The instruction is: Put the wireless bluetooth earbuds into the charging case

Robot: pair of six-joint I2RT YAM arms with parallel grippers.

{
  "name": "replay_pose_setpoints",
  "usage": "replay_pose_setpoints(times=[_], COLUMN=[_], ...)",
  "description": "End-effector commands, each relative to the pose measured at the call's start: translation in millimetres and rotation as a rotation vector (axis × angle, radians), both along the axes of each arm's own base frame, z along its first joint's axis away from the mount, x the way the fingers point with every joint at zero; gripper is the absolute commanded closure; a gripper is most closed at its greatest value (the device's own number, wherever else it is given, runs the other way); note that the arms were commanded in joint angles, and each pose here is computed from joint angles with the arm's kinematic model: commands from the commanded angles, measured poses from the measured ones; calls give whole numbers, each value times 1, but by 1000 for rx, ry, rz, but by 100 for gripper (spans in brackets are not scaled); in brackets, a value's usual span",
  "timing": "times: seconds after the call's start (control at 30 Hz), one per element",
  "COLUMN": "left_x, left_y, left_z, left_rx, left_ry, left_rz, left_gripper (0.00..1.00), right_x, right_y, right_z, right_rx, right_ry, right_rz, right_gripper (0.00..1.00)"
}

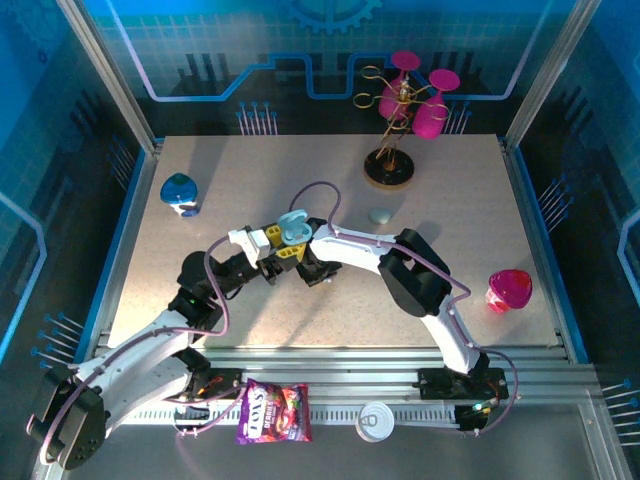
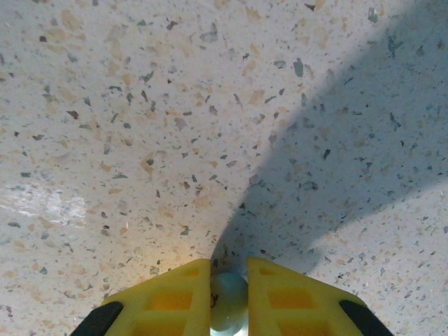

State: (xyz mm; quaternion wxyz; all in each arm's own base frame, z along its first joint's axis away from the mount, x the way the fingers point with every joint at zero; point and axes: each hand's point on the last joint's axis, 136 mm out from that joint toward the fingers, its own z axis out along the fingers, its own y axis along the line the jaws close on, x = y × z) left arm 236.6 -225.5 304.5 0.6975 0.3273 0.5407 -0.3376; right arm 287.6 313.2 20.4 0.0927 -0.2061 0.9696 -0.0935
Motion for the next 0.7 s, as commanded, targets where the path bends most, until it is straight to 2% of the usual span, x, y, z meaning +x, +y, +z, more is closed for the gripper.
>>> replay_pose_setpoints(times=[0.0, 0.4, 0.67], left_x=[1, -2, 2], left_y=[5, 2, -3], left_z=[22, 29, 22], left_rx=[-40, -55, -45], left_ry=[-57, -51, -22], left_rz=[40, 11, -5], left_gripper=[71, 71, 71], right_x=[-20, -7, -2], right_y=[2, -44, -78], right_z=[-4, 16, 45], right_rx=[-6, 111, 219], right_ry=[15, -35, -107], right_rz=[20, -107, -176], right_gripper=[85, 84, 84])
